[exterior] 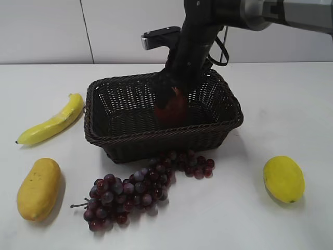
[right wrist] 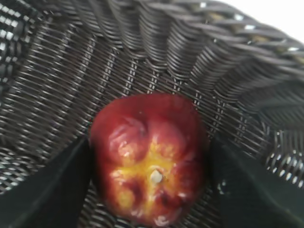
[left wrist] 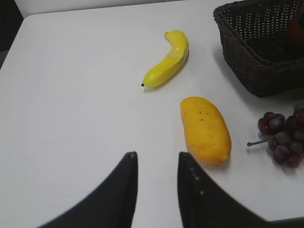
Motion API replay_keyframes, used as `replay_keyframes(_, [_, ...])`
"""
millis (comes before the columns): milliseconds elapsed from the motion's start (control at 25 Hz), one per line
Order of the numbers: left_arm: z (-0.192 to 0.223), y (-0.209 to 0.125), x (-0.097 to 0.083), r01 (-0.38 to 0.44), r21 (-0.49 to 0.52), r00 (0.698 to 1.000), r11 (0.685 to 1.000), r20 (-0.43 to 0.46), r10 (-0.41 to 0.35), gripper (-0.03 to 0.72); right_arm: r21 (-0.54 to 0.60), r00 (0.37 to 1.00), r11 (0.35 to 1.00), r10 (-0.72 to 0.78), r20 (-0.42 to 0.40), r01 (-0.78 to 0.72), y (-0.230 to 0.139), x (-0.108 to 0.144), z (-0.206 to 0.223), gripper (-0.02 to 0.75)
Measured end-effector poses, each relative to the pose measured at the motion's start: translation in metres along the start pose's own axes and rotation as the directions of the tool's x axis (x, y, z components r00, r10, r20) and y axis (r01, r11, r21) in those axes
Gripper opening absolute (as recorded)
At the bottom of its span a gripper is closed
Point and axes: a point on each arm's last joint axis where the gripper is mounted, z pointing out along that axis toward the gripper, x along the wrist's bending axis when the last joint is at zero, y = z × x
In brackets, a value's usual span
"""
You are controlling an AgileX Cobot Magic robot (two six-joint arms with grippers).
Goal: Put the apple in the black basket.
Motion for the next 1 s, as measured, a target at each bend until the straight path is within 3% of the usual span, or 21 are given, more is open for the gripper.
replay_keyframes(120, [0.000, 0.000, 0.000, 0.000, 0.000, 1.000, 1.000, 0.000, 0.000, 0.223, 0.013, 1.000, 1.000, -0.009, 0.010, 0.009, -0.001, -0.002, 0.006, 0.552])
replay_keyframes(280, [0.000, 0.000, 0.000, 0.000, 0.000, 1.000, 1.000, 0.000, 0.000, 0.223, 0.015, 0.999, 0.999, -0.037, 0.010, 0.037, -0.002, -0.002, 0.007, 0.651])
replay_keyframes(560, [0.000, 0.000, 0.000, 0.000, 0.000, 1.000, 1.000, 0.000, 0.000, 0.223, 0.015, 0.999, 0.998, -0.053, 0.011, 0.053, 0.001, -0.001, 0.001, 0.659])
replay_keyframes(720, [0.000, 0.000, 0.000, 0.000, 0.000, 1.000, 1.000, 0.000, 0.000, 0.223, -0.034, 0.997, 0.996, -0.075, 0.035, 0.077, 0.012, 0.001, -0.036, 0.659])
replay_keyframes(1000, [0.000, 0.000, 0.000, 0.000, 0.000, 1.000, 1.000, 0.000, 0.000, 0.223, -0.168, 0.989, 0.979, -0.098, 0.113, 0.117, 0.010, 0.005, -0.147, 0.623])
